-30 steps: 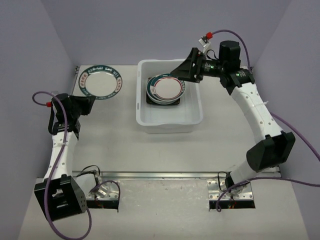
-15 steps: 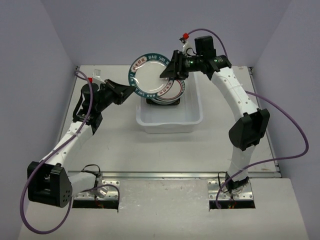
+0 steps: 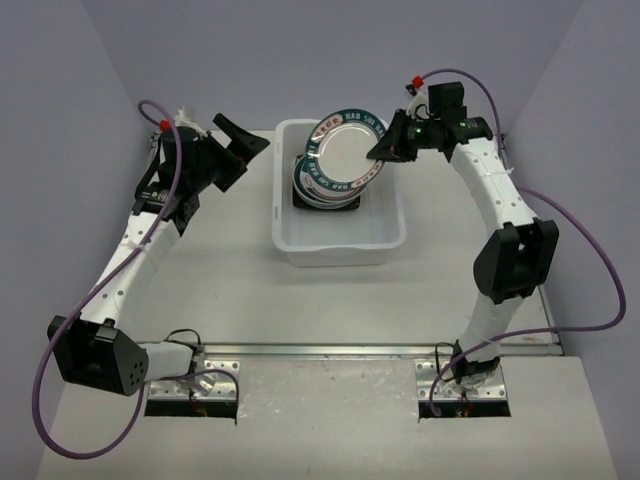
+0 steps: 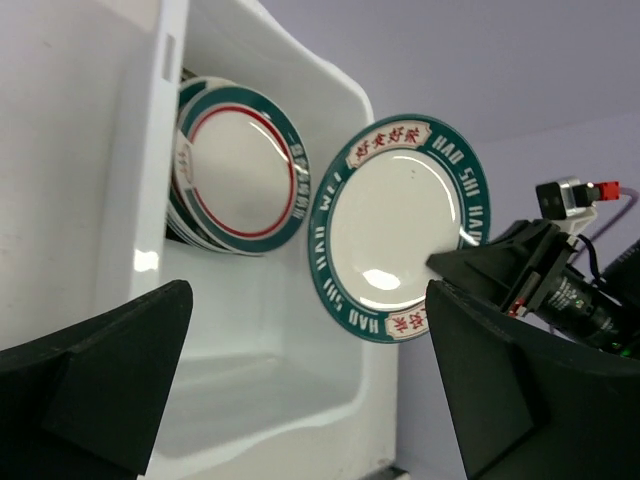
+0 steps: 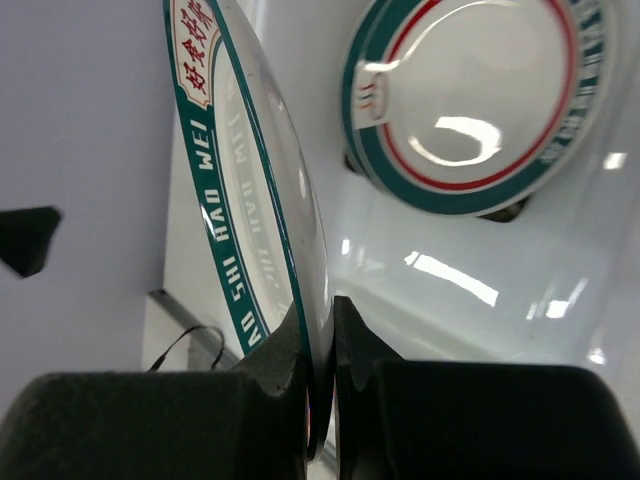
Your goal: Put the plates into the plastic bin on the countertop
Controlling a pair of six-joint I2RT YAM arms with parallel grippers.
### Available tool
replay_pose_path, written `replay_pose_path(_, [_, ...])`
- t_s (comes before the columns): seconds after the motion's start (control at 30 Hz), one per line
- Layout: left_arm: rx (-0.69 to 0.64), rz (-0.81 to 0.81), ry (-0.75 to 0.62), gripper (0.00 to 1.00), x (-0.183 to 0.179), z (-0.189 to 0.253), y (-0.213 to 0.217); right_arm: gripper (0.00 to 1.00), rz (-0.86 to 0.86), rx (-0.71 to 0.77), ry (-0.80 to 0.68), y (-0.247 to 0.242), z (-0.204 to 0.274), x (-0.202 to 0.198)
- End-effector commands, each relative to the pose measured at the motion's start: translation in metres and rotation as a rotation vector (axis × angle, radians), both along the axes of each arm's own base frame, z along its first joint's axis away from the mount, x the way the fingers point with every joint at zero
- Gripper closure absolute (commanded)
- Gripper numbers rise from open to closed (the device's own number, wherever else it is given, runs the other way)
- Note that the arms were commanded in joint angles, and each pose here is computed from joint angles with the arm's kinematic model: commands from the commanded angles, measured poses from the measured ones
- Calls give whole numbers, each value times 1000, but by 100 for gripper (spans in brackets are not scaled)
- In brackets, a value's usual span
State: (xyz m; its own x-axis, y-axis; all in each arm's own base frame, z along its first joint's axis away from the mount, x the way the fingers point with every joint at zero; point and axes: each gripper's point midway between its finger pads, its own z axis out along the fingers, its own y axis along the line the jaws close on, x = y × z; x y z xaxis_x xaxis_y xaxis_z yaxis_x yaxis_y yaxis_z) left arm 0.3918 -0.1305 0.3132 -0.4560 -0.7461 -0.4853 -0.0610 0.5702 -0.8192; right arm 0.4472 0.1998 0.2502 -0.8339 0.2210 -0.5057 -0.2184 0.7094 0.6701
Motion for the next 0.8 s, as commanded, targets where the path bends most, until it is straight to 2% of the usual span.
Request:
replay_pose_path(0.0, [265, 63, 121, 0, -25, -25, 39, 100, -65, -128, -81, -28, -7, 33])
replay_pose_path(0.17, [342, -38, 150, 0, -52, -42, 37, 100, -100, -201, -50, -35, -35, 64])
replay_pose_path(0.33, [317, -193, 195, 0, -71, -66, 17, 100, -92, -189, -31, -26, -59, 88])
replay_pose_path(0.5, [348, -196, 228, 0, -84, -78, 22, 99, -39, -198, -28, 6, -83, 95])
replay_pose_path(0.63, [362, -203, 254, 0, -90, -83, 24, 88, -30, -212, -5, 23, -101, 94])
replay_pose_path(0.73, [375, -193, 254, 0, -94, -81, 28, 66, -21, -216, 0, 32, -106, 91])
replay_pose_path(0.77, [377, -191, 255, 0, -95, -81, 28, 61, -19, -218, 0, 34, -107, 90])
